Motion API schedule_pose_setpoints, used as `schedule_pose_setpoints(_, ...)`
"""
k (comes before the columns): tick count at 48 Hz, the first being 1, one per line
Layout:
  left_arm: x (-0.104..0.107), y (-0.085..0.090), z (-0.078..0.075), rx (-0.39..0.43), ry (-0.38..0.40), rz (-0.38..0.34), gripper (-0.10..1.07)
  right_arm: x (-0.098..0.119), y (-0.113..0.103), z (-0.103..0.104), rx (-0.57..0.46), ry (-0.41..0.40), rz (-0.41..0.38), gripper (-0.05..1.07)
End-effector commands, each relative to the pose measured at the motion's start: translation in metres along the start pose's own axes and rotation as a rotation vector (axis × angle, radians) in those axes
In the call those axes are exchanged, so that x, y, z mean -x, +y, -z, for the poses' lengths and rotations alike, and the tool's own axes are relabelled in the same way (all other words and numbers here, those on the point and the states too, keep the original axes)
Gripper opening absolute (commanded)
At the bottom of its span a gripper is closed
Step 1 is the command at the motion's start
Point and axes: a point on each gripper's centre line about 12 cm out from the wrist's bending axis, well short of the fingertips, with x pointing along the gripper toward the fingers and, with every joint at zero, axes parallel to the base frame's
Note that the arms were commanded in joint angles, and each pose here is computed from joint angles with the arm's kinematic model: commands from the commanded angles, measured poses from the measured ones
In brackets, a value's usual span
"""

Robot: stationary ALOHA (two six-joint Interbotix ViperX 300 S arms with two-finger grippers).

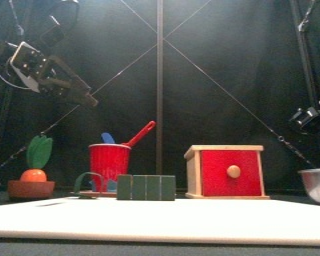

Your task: Place bowl onto cutting board

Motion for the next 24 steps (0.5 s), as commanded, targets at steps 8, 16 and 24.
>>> schedule_pose_setpoints(8, -0.002, 0.002, -0.009, 0.001, -0.025, -0.007, 1.03, 0.020, 0.020, -0.011, 0.037, -0.048, -0.051, 0.50)
schedule_pose_setpoints(16, -0.002, 0.004, -0.010, 0.002, -0.028, -0.012, 1.03, 0.036, 0.035, -0.017, 0.050, -0.073, -0.086, 0.50)
schedule_pose_setpoints(24, -0.002, 0.006, -0.011, 0.003, -0.028, -0.021, 1.03, 0.050, 0.052, -0.025, 0.059, -0.106, -0.135, 0.50)
